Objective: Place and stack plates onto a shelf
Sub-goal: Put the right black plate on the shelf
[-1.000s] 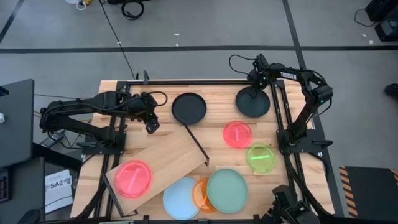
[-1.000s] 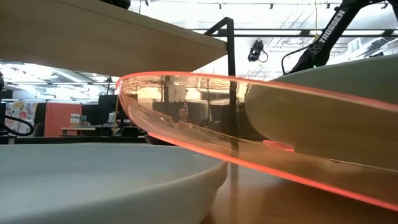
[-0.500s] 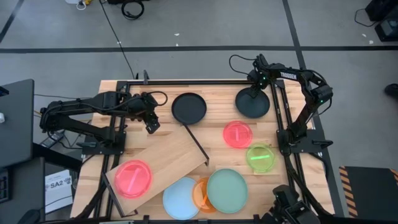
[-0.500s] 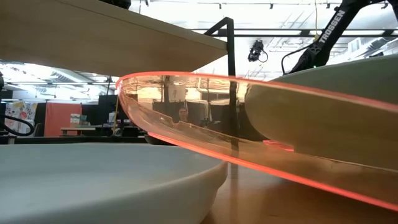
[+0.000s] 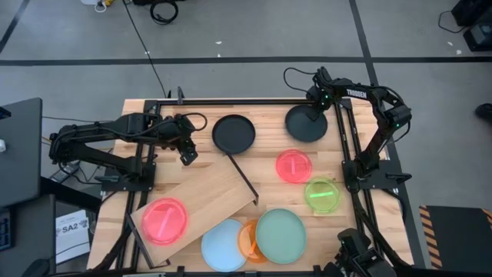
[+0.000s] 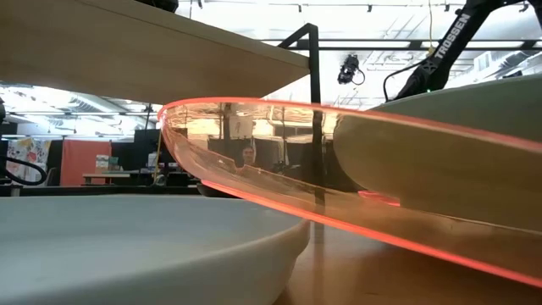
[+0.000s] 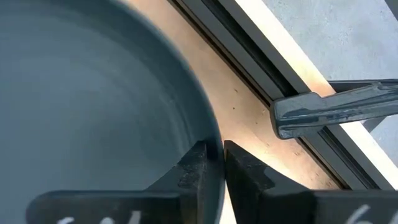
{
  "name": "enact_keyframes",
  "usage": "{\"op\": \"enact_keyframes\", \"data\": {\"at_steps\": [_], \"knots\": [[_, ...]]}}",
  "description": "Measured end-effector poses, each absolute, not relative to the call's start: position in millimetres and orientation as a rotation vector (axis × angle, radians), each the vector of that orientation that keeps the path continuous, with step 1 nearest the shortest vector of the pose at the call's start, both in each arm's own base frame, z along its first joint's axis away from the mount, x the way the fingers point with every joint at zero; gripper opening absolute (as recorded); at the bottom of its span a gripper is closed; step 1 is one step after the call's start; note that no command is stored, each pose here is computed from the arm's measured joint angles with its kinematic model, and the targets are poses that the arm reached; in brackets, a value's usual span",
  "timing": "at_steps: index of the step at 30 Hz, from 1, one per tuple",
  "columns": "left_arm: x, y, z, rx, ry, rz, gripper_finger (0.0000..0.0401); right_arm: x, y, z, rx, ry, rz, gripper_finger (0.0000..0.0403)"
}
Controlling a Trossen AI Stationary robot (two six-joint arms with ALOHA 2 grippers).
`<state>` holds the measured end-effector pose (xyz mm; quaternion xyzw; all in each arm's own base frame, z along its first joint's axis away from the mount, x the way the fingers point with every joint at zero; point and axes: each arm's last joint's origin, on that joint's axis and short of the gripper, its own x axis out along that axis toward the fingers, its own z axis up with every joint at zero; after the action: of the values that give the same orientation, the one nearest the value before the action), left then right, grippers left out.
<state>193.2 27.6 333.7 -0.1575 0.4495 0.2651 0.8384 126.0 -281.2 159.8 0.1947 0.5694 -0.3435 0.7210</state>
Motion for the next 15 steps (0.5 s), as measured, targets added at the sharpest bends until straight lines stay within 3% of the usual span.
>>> {"op": "enact_keyframes", "data": {"at_steps": [6,15], "knots": [[193.2,27.6,333.7,-0.333,0.951,0.561,0.0157,126.1,-281.5,160.9,0.430,1.249,-0.759,0.0016],[194.7,27.8,334.5,-0.336,0.933,0.558,0.0157,126.5,-282.2,161.1,0.425,1.242,-0.761,0.0015]]}}
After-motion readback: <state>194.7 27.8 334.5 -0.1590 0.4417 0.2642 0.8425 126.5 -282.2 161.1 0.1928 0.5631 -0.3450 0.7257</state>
